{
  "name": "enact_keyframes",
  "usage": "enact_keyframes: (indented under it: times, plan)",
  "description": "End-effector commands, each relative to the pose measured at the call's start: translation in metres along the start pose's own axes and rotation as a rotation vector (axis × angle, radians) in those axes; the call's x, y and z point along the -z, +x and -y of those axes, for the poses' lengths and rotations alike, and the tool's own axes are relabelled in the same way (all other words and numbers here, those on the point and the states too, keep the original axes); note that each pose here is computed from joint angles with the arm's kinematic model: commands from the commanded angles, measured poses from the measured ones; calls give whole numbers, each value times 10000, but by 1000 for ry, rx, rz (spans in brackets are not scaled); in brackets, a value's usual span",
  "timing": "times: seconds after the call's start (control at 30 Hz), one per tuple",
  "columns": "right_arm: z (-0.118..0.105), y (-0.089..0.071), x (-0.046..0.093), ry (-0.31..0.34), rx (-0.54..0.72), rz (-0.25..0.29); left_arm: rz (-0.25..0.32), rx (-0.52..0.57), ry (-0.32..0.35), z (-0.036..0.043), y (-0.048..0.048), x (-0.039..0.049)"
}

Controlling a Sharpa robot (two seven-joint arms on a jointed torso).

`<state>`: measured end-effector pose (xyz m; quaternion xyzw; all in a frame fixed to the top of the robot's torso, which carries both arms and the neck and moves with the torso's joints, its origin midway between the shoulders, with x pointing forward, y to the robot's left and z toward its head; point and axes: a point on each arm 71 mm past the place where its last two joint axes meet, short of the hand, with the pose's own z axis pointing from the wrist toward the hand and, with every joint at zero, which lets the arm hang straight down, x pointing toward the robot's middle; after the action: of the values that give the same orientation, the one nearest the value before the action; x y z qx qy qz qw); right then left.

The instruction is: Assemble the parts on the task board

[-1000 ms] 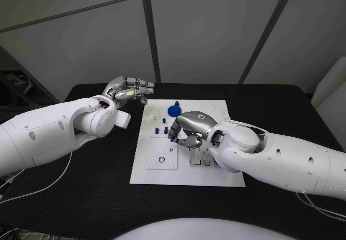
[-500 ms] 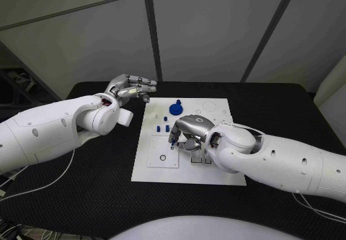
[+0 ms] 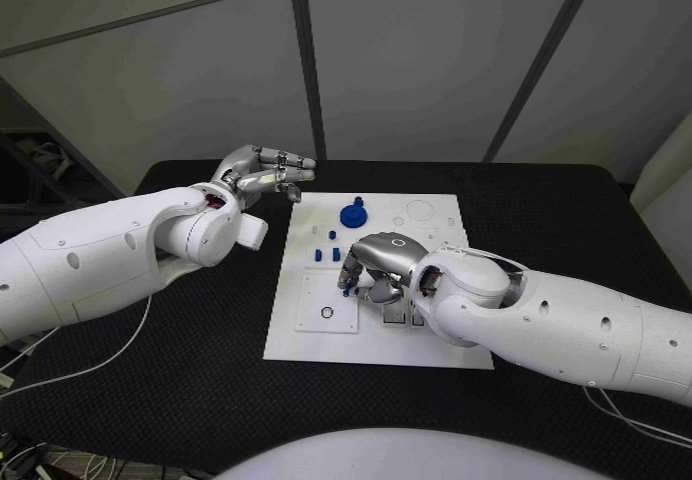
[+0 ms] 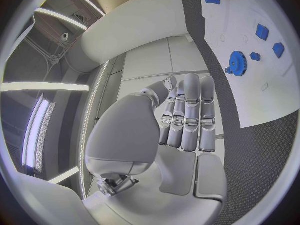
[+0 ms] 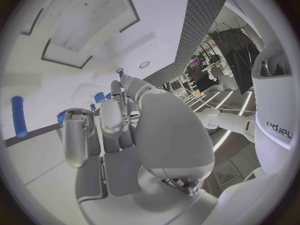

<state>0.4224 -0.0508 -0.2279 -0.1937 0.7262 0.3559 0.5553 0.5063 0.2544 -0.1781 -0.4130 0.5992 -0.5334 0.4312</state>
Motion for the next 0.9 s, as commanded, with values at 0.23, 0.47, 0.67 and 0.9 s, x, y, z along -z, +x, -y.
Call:
enact_keyframes:
  times: [0.23, 0.47, 0.67, 0.9]
  plan:
    - [6, 30, -17, -2, 24, -15, -13, 8, 6, 14, 13, -6]
    - [1, 46, -45, 7, 30, -18, -13, 8, 5, 13, 14, -7]
    - [-37, 101, -54, -1, 34, -34, -13, 8, 4, 11, 12, -7]
    - [-57, 140, -59, 4, 46, -44, -14, 8, 1, 9, 11, -6]
